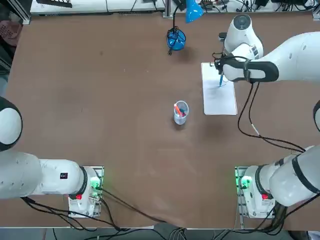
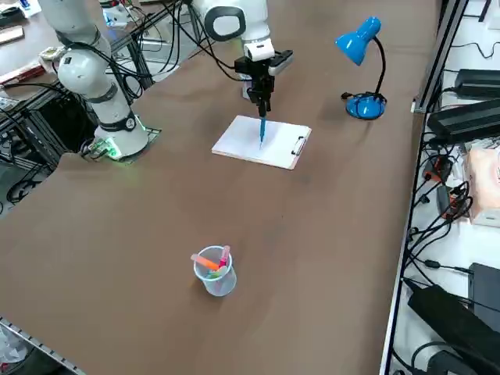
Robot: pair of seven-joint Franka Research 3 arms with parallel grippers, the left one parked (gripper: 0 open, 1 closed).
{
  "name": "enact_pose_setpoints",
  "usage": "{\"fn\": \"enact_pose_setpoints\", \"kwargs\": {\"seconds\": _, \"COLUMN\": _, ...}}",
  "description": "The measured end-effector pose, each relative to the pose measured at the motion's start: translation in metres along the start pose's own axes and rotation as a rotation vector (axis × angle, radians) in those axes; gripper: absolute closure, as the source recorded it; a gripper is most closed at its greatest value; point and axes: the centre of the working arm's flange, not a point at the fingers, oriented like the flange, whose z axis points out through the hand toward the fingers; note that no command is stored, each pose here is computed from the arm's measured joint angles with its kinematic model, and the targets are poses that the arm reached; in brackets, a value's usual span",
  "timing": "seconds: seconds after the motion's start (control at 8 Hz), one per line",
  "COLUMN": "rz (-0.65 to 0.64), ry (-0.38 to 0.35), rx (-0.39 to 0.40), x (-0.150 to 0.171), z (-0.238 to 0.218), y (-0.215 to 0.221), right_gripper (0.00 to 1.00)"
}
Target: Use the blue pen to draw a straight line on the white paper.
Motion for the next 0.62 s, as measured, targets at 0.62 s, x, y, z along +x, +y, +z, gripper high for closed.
{"fn": "enact_pose_setpoints", "kwargs": {"seconds": 0.62, "rz": 0.051, "ry": -0.011, "rx": 0.036, "x": -0.007, "z": -0.005, "y": -0.031, "right_gripper": 0.8}}
